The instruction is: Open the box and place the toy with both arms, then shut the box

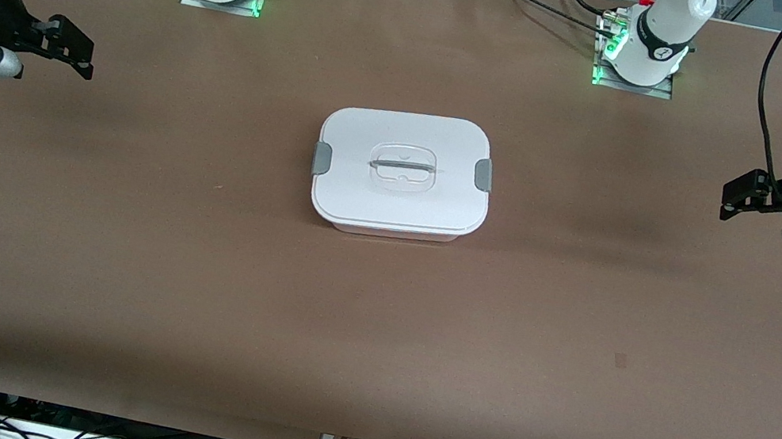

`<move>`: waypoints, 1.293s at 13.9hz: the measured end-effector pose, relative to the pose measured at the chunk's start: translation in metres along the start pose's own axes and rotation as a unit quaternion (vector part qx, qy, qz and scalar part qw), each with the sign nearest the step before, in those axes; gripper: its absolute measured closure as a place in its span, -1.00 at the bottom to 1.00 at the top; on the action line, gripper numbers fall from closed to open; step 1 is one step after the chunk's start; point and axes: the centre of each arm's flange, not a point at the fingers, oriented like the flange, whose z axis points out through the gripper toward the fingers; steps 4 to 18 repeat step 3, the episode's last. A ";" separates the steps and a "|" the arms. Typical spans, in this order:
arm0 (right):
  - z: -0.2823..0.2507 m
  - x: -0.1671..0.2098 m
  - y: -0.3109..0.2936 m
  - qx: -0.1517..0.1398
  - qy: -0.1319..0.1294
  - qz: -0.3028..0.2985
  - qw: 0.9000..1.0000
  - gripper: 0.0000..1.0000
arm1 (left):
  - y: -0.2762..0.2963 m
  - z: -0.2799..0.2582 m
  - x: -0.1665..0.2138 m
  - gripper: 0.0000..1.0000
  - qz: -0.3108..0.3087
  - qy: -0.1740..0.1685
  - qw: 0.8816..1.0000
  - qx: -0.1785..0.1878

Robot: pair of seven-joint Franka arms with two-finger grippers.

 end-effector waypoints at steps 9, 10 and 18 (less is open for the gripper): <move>0.003 0.002 -0.001 0.000 -0.001 -0.001 1.000 -1.00 | 0.001 0.000 0.000 -1.00 -0.006 -0.002 1.000 -0.001; 0.003 0.002 -0.001 0.000 -0.001 -0.001 1.000 -1.00 | 0.001 0.000 0.000 -1.00 -0.006 -0.002 1.000 -0.001; 0.003 0.002 -0.001 0.000 -0.001 -0.001 1.000 -1.00 | 0.001 0.000 0.000 -1.00 -0.006 -0.002 1.000 -0.001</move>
